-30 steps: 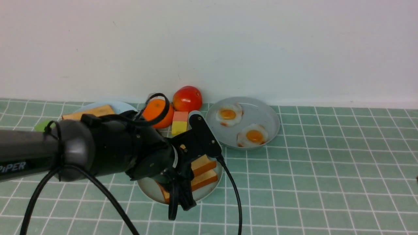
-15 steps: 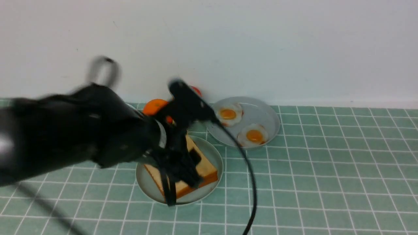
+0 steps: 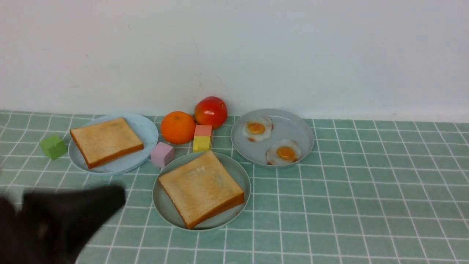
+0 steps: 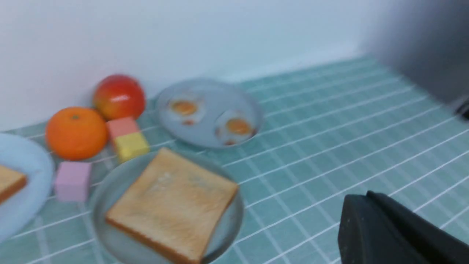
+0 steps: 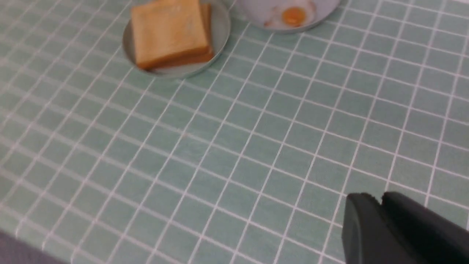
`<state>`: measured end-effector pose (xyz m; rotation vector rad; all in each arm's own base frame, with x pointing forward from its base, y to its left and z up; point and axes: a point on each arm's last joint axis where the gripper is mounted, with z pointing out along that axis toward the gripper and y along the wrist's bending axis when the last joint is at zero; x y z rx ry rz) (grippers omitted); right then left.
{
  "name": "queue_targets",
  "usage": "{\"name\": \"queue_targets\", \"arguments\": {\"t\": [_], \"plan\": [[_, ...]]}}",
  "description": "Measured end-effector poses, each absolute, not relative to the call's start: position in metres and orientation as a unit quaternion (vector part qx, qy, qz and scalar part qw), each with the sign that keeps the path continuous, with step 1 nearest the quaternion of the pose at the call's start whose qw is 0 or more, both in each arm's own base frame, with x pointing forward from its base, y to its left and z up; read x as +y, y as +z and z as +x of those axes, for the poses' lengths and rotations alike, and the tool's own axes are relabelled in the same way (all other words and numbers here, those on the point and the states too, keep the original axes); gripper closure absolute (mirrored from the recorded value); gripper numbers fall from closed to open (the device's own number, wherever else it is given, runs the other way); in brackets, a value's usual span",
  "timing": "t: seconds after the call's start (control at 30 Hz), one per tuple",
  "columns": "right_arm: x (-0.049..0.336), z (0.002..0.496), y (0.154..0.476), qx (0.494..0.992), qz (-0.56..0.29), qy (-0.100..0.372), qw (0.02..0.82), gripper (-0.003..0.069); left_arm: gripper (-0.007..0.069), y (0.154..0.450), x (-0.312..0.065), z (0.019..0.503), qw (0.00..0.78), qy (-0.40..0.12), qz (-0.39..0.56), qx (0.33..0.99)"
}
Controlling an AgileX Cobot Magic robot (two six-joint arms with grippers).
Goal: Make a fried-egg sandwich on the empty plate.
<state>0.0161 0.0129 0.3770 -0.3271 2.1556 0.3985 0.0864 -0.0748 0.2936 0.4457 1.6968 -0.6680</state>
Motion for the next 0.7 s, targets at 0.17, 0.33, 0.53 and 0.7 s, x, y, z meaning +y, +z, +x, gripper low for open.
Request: {"name": "queue_targets", "arguments": {"t": [0.17,0.33,0.53,0.7], "plan": [[0.008,0.013,0.345,0.857,-0.041,0.204,0.471,0.0574,0.0638,0.249,-0.063,0.066,0.629,-0.330,0.193,0.677],[0.016,0.033,0.309,0.845,0.000,0.229,0.483,0.0571,0.0638,0.226,-0.061,0.062,0.622,-0.332,0.197,0.681],[0.026,0.054,0.278,0.809,0.009,0.256,0.530,0.0562,0.0638,0.214,-0.059,0.062,0.598,-0.314,0.200,0.710],[0.030,0.063,0.251,0.790,0.011,0.266,0.552,0.0554,0.0638,0.208,-0.058,0.063,0.578,-0.298,0.201,0.732]]}}
